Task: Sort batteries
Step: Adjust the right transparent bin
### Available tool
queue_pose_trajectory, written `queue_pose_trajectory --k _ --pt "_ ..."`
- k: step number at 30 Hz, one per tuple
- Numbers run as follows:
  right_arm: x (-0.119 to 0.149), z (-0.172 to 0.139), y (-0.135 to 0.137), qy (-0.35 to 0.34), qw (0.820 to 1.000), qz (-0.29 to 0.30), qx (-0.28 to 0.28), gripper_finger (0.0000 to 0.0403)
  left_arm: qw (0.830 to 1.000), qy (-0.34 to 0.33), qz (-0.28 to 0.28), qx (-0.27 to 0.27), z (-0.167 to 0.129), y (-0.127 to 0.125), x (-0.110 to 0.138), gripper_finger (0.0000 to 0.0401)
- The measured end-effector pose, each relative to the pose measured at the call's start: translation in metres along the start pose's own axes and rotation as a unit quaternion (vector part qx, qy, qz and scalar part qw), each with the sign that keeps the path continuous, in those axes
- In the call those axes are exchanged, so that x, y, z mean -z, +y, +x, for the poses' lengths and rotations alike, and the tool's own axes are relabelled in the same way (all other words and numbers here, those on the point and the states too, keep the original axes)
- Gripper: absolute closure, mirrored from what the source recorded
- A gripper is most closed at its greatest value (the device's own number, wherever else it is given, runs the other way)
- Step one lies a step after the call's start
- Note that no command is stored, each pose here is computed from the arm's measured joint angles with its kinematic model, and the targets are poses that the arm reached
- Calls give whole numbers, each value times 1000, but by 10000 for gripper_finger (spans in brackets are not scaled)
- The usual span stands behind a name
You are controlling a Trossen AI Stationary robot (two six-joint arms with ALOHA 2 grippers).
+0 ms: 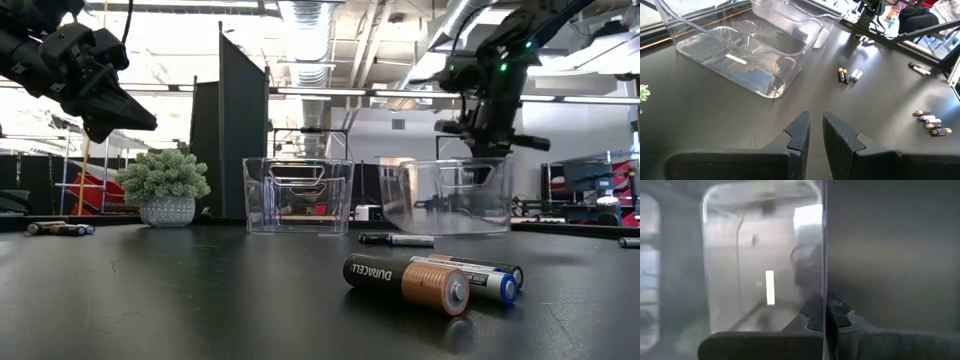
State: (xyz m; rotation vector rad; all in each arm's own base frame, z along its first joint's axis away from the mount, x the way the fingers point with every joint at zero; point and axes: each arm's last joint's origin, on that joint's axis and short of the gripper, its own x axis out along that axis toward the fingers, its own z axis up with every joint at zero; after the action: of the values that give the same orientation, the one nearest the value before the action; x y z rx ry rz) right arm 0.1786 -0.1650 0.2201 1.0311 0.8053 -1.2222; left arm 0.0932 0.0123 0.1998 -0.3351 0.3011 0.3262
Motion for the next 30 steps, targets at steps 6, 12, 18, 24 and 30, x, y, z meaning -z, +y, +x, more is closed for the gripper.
queue_pose_trajectory --k 6,12,18,24,30 --pt "-5 25 11 8 1000 6 -8 397 1000 0 -1 0 0 0 0 351" --pt "-5 26 16 4 999 21 -27 397 1000 0 -1 0 0 0 0 351" --pt "-7 23 20 10 998 41 -43 397 1000 0 4 0 0 0 0 351" --pt "-9 26 30 25 998 24 -49 397 1000 0 5 0 0 0 0 351" --pt "-15 31 40 22 999 30 -37 397 1000 0 6 -1 0 0 0 351"
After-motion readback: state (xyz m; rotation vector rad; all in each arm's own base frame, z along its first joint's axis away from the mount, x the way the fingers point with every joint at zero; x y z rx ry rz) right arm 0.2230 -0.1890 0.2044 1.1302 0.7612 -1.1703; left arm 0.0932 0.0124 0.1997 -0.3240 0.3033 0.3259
